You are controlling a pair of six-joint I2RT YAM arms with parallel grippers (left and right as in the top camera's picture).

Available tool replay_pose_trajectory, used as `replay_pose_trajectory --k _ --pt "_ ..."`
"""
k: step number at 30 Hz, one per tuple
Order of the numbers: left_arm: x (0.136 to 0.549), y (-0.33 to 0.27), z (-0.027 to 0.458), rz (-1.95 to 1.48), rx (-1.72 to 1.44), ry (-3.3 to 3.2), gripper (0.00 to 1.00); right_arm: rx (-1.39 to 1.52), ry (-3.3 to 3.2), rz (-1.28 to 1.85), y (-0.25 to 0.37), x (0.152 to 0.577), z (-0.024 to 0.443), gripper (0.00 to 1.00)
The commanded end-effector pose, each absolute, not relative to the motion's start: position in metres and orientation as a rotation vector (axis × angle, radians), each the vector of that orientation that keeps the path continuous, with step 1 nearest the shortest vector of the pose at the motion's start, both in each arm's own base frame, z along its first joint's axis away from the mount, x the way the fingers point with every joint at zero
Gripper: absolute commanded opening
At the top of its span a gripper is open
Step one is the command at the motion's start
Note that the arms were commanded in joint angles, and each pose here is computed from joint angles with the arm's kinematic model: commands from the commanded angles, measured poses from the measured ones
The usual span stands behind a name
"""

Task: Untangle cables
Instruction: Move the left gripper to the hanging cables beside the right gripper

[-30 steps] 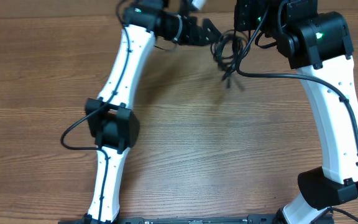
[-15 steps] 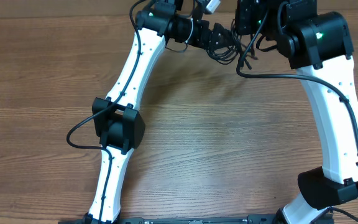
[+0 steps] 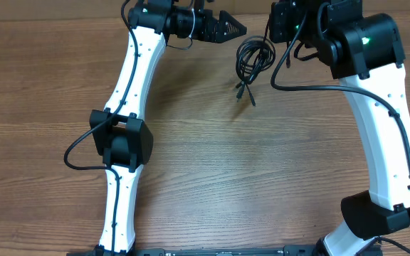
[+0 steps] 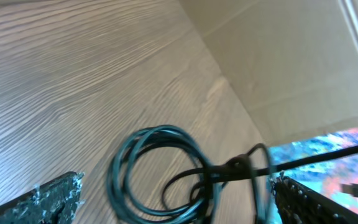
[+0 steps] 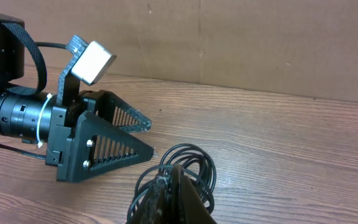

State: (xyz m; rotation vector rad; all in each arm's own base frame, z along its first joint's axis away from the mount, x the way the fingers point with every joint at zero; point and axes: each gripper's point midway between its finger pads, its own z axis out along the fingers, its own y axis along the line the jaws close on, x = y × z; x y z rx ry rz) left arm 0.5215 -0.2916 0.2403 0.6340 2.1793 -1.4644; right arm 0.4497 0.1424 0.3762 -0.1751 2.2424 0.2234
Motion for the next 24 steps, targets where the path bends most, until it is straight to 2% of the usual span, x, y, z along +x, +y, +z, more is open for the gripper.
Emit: replay_pose_trajectory --k 1,7,12,20,24 --pt "0.506 -0.307 0.260 -1.577 0.714 2.099 1.00 -0.170 2.203 0.220 0.140 0.450 0.390 0.04" --pt "0.501 -0.308 0.264 -1.616 0.733 2.079 0.99 -0.170 2.203 0.220 0.140 0.450 0.390 0.04" --pt "0.499 -0.310 0.262 -1.613 0.746 2.082 0.93 -0.170 2.203 0.220 0.140 0.450 0.390 0.04" --pt "0.490 -0.318 0.241 -1.528 0.748 2.190 0.92 -0.168 2.192 0.223 0.140 0.452 0.392 0.04" --pt "0.488 -0.325 0.233 -1.470 0.752 2.226 0.88 -0.166 2.174 0.226 0.141 0.454 0.396 0.04"
